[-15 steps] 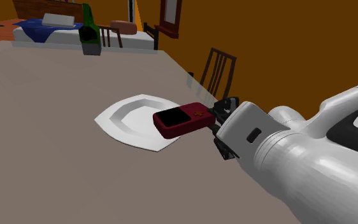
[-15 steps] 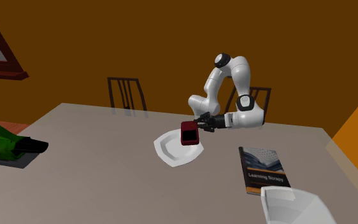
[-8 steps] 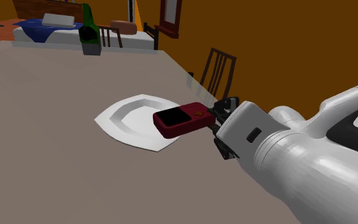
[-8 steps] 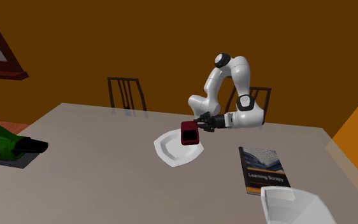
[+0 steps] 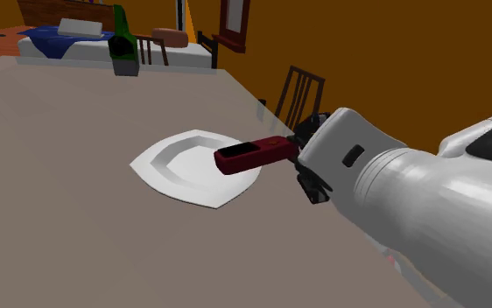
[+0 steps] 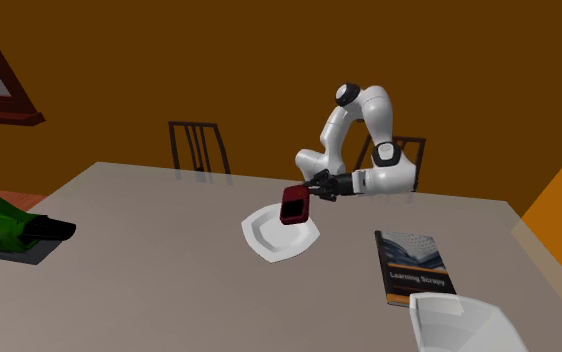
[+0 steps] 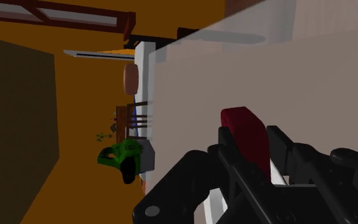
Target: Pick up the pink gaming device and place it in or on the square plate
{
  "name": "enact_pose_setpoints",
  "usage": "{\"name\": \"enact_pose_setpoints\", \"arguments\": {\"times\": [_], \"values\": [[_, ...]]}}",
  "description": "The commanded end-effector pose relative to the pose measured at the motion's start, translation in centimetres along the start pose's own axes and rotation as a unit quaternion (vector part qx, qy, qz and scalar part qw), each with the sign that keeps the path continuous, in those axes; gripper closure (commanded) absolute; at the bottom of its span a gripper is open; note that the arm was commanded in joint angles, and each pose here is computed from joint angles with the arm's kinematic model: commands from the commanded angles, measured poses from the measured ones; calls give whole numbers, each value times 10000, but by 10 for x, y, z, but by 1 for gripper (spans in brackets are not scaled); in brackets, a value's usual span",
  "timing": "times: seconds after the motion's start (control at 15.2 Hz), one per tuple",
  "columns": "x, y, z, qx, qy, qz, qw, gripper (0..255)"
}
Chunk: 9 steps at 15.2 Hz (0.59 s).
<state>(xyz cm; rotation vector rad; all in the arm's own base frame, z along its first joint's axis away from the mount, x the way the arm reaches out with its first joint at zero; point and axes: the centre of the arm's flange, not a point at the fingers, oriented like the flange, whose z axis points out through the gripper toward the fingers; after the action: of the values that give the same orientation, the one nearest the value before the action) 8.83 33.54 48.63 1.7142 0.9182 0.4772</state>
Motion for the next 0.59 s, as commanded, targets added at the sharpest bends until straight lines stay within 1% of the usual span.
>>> {"name": "enact_pose_setpoints", "arguments": {"times": [0.0,0.53], "values": [[-11,15,-14,-98,175,125,9997,255],[-15,50,-27,-98,175,125,9997,255]]}}
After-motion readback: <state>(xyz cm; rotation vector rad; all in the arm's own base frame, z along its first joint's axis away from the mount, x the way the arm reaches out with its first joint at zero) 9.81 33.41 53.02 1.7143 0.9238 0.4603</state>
